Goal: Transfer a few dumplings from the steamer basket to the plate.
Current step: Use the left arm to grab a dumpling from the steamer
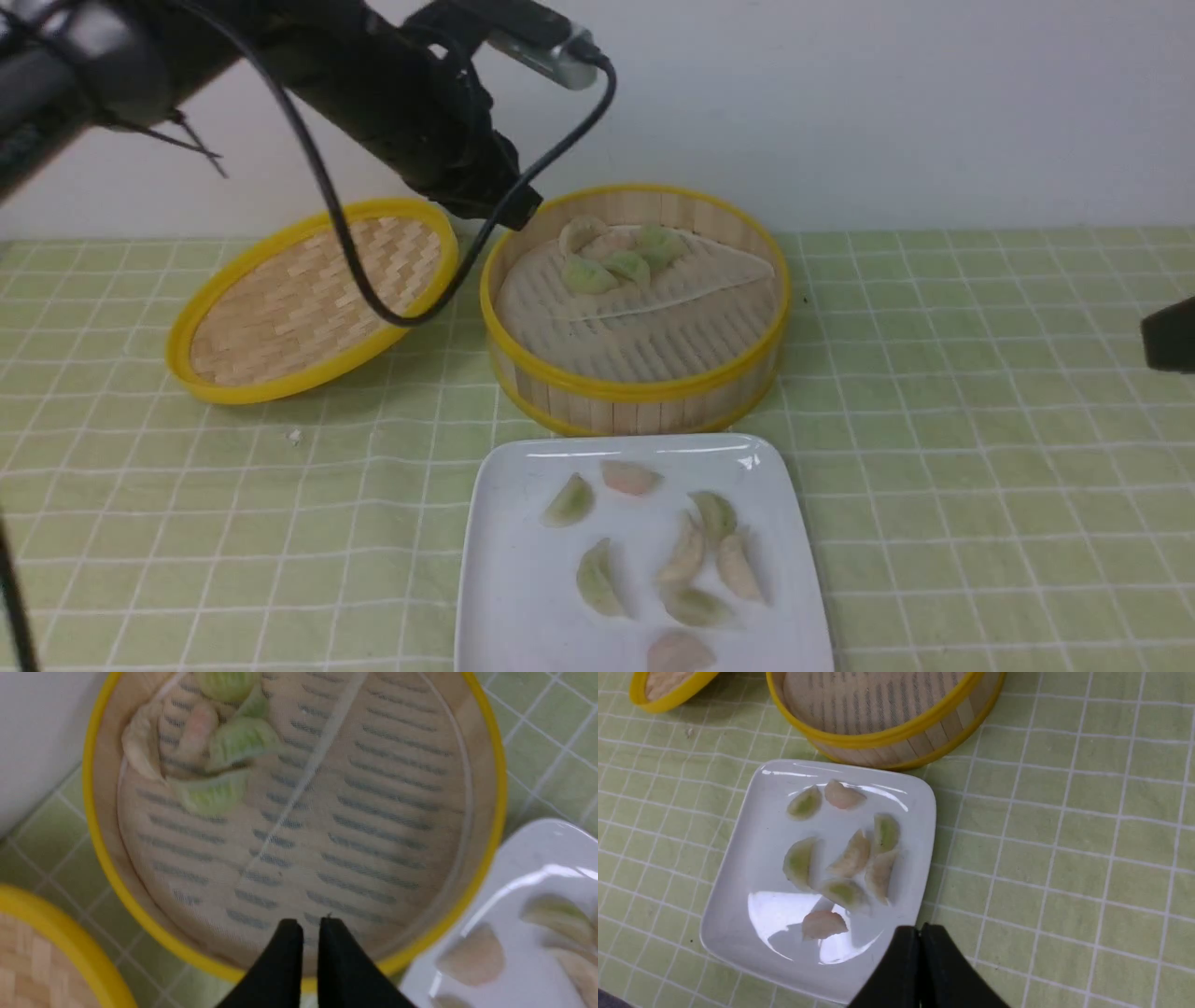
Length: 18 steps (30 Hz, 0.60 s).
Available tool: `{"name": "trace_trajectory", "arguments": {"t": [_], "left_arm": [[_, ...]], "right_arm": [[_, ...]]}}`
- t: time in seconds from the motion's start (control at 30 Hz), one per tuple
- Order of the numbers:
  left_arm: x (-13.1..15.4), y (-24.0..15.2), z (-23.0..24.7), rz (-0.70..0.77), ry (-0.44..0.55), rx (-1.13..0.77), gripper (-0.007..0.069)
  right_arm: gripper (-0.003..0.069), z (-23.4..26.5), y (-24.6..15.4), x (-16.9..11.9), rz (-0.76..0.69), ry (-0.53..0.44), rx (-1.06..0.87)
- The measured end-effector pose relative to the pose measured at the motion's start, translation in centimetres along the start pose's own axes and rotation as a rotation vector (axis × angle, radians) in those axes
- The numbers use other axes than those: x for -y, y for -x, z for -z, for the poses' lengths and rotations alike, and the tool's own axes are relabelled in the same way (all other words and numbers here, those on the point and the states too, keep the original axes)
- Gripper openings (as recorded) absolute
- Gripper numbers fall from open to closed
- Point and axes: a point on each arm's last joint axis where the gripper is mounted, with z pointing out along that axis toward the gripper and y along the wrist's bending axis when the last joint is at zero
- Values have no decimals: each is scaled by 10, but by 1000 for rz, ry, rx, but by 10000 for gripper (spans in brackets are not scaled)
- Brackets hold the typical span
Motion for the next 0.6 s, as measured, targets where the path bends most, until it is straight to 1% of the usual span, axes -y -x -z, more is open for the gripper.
{"name": "trace_trajectory", "arguments": {"t": [0.1, 0.13, 0.27, 0.37, 0.47, 0.6], "left_arm": [[-14, 4, -37, -6, 11, 10, 165], [-17, 6, -42, -10, 19, 21, 182], [-30, 3, -86, -7, 37, 32, 364], [-33, -2, -116, -6, 48, 41, 474], [-31, -7, -139, -7, 65, 55, 517], [-31, -13, -166, -12, 98, 82, 532]], "right_arm": [[-15, 0, 0, -1, -4, 10, 0], [-15, 0, 0, -1, -4, 10, 0], [-15, 0, 0, -1, -7, 12, 1], [-15, 0, 0, -1, -9, 12, 1], [-15, 0, 0, -1, -10, 12, 0], [-15, 0, 0, -1, -10, 12, 0]]}}
